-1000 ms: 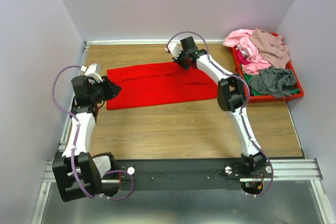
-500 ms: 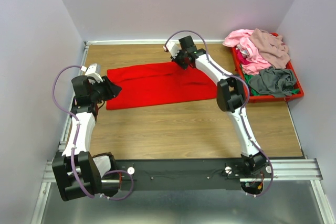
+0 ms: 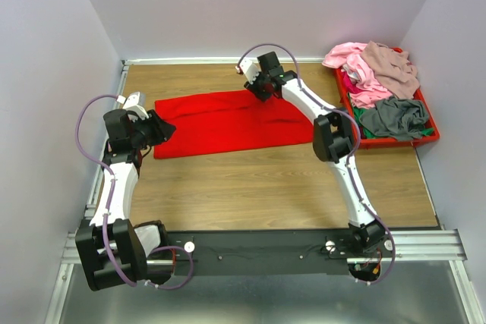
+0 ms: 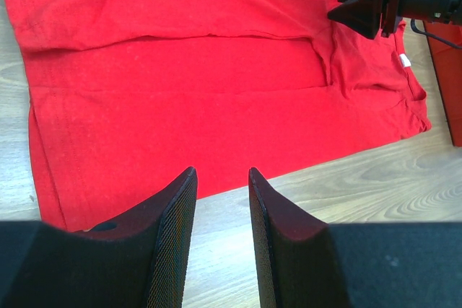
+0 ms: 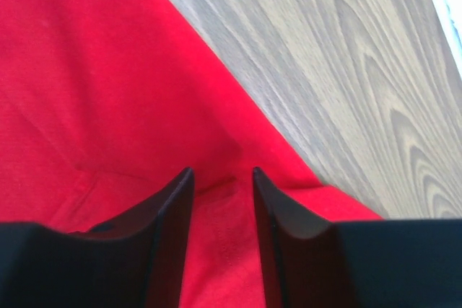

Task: Fold and stack the t-shirts
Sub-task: Fold the tshirt

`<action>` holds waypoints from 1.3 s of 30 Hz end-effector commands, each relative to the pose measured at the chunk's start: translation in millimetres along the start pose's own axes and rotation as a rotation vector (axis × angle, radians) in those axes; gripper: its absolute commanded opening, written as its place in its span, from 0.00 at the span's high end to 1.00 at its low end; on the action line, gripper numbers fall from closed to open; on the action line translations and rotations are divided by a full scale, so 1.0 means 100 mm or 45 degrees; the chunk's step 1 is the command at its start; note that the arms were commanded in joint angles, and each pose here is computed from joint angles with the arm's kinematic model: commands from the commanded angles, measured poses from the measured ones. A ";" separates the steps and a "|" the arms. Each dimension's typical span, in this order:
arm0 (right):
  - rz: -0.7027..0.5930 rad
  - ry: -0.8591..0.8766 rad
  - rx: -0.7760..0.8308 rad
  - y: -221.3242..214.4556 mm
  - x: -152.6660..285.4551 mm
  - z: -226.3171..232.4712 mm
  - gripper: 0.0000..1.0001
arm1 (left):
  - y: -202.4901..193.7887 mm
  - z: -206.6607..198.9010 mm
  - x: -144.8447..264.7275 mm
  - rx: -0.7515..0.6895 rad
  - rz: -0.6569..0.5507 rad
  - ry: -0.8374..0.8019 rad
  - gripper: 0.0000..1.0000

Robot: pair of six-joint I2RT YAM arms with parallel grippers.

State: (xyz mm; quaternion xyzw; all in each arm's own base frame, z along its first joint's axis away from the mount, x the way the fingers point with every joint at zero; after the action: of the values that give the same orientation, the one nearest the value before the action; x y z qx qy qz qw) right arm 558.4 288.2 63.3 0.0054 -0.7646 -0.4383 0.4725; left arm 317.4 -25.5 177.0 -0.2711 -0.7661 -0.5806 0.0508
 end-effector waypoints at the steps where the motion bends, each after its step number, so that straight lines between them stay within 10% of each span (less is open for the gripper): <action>1: 0.013 -0.075 -0.013 0.00 0.00 -0.06 0.53 | 0.00 0.01 0.00 -0.020 -0.003 0.013 0.57; 27: 0.071 -0.099 -0.083 -0.16 0.06 -0.03 0.59 | 0.02 0.00 0.01 -0.026 -0.010 0.004 0.57; 39: 0.049 -0.104 -0.091 -0.09 0.07 -0.05 0.88 | 0.01 0.00 0.00 -0.025 -0.007 0.004 0.57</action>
State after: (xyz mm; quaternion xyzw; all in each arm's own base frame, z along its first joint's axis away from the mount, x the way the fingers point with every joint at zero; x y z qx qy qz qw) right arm 554.7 274.5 51.0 -0.0446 -0.7652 -0.4514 0.4568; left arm 317.4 -25.5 177.1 -0.2710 -0.7661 -0.5807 0.0506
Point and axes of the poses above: each gripper's point midway between its finger pads, its own x axis back along the fingers, its own z axis along the line the jaws close on, y = z × x, the point moved 2 cm from there along x, back along the fingers, and after that the axes turned 12 degrees about -x, right-handed, at the moved point
